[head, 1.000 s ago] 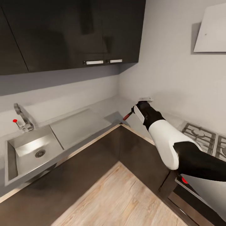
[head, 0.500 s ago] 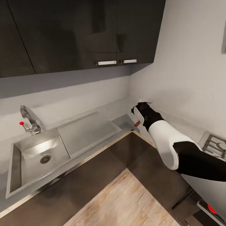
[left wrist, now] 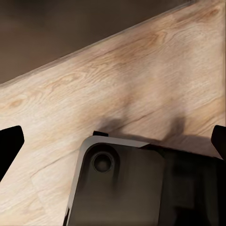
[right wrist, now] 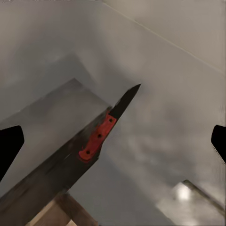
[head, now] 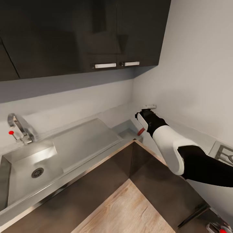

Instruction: In the kitchen, take the Vidalia onion out of the sink, dice it on the chopping board with the paring knife, put the diced onion into the bowl on the countertop, then place both the paring knife and the chopping board into the sink.

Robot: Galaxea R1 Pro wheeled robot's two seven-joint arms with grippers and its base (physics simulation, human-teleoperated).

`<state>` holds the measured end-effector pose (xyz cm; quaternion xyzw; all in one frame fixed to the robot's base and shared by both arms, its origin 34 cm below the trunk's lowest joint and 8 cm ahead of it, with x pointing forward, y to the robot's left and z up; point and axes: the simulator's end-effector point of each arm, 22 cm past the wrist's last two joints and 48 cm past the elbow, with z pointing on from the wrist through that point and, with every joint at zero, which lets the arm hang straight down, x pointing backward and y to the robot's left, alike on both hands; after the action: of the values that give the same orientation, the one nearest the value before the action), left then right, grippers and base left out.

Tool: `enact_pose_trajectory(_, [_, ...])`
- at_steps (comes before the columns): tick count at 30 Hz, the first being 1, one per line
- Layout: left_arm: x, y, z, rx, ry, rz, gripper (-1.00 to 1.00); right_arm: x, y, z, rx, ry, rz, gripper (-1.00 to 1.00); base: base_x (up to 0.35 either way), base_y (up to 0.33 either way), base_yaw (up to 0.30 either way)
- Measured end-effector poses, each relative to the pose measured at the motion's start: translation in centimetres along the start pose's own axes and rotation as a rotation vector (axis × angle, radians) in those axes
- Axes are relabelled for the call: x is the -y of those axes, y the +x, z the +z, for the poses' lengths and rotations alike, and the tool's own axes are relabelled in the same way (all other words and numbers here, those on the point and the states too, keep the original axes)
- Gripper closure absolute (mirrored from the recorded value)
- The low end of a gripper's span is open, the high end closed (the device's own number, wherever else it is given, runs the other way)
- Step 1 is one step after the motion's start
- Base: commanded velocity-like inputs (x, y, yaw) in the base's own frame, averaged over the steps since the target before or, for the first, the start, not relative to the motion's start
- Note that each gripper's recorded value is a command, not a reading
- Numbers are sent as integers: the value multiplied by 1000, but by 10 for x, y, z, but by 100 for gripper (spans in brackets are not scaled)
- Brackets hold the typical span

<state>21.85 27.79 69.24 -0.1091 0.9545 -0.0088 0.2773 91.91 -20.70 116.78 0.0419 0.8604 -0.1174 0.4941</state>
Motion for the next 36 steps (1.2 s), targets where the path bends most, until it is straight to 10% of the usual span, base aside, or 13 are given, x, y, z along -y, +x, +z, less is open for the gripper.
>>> enact_pose_trajectory(36, [0,0,0,0,0,0,-100,-2,15,4,-30,-3,-12,-100,77,-18,0])
